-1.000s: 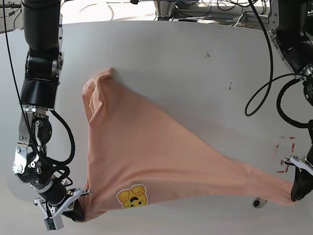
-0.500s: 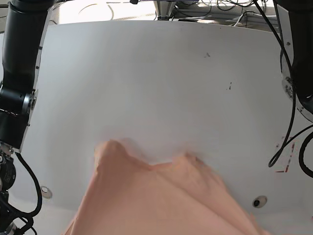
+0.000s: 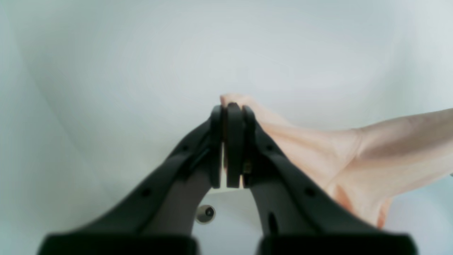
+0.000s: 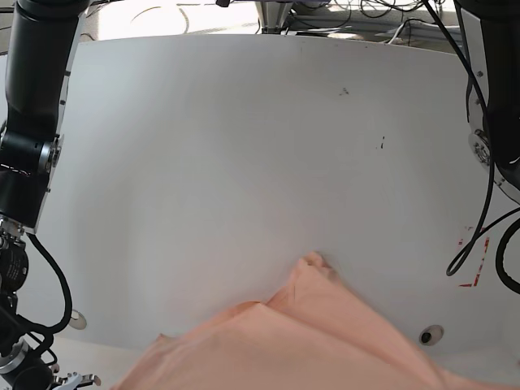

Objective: Fold the T-shirt properly
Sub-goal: 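Grasp the shirt with both grippers, lift and flip it over, then lay the lifted shirt down, holding its edge with both grippers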

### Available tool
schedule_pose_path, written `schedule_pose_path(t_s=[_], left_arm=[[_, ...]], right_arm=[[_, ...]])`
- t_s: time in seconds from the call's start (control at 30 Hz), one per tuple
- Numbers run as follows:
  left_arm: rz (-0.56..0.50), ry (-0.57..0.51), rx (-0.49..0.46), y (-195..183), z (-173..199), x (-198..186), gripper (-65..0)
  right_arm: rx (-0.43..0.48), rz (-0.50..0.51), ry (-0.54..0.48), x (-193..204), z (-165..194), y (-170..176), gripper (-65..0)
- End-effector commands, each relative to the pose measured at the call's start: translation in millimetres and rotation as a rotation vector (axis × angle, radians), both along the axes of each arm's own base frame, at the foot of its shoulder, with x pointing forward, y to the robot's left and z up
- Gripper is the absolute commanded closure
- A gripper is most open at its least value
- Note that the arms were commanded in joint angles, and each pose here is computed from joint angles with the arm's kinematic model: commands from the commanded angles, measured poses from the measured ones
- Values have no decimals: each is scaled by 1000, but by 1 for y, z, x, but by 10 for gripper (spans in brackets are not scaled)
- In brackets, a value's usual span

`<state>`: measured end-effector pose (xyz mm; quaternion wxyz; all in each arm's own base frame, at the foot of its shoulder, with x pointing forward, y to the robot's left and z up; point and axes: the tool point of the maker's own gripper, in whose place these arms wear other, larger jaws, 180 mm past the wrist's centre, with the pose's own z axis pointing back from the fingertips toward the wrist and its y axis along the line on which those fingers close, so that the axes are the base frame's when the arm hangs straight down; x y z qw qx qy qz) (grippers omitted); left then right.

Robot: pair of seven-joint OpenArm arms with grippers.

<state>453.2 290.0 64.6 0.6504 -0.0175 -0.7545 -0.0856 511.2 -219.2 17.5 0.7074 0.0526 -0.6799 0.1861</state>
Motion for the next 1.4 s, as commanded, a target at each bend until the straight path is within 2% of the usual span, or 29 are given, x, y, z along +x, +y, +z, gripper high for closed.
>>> schedule_pose_path(t_s=[0.0,0.2,0.4,0.67,1.07,1.37], left_arm=[[-2,-47,4,1,9,-8,0],[-9,16,-5,2,-29,-15,0],[-22,124,-12,-1,-88,-28,0],[4,261,-47,10,-160,-64,0],[49,537,-97,28,-267,-128,0],[70,712,-91,32,-320,-170,0]], right_arm=[[1,-19,-73,-14,17,-11,0],[6,-41,6,-32,-42,-21,0],[24,-68,119,-61,-114,-29,0],[84,-73,245,-107,-190,-17,0],[115,-39,431,-168,-269,14,0],[170,-39,578,-213,-321,32,0]])
